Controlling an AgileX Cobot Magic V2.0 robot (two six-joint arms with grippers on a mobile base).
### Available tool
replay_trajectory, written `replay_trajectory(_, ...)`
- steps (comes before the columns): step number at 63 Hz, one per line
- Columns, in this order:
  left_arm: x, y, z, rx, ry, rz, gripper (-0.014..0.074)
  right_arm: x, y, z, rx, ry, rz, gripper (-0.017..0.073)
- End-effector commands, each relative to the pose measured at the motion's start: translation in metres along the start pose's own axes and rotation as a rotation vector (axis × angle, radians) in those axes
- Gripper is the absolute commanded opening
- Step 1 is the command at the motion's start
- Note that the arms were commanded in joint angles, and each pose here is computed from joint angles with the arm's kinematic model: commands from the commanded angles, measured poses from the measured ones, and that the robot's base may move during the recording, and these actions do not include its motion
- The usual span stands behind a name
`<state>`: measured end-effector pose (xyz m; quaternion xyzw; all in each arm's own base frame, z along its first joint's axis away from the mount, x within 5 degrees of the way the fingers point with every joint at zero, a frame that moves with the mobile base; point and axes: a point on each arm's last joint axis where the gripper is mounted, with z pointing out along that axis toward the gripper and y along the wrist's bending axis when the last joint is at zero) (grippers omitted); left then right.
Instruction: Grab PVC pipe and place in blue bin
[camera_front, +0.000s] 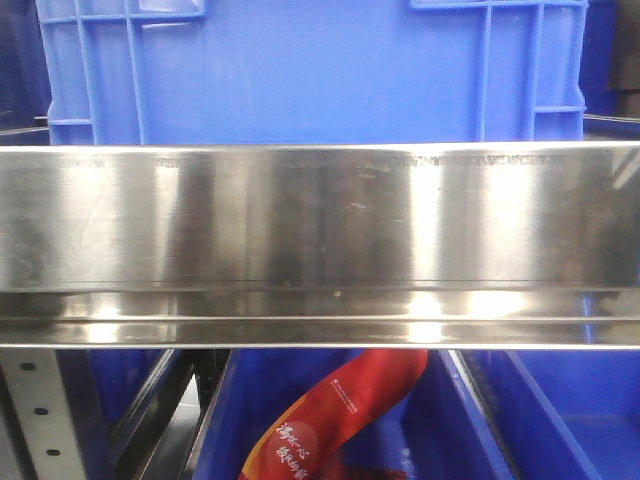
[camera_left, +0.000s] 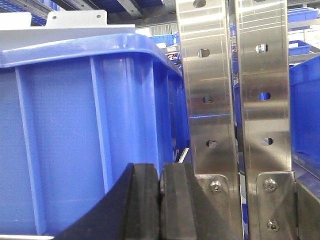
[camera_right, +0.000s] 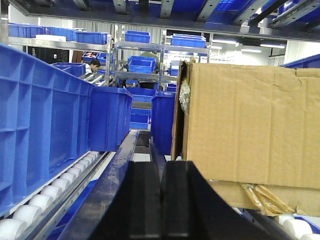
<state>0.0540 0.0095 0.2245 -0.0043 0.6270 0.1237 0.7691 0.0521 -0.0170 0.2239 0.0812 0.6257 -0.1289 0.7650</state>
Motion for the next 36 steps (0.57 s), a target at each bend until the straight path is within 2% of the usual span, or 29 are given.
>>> replay_trajectory(1,-0.0018,-0.0001,-0.0004,0.004,-0.017,-0.009,-0.0111,-0.0024,-0.0007,-0.0003,0.009,-0.027,-0.005,-0.0163)
replay_trajectory(36,-0.0018,-0.0001,-0.0004,0.004,-0.017,-0.009,-0.0111,-0.0024,-0.0007,-0.0003,0.009,-0.027,-0.005,-0.0163)
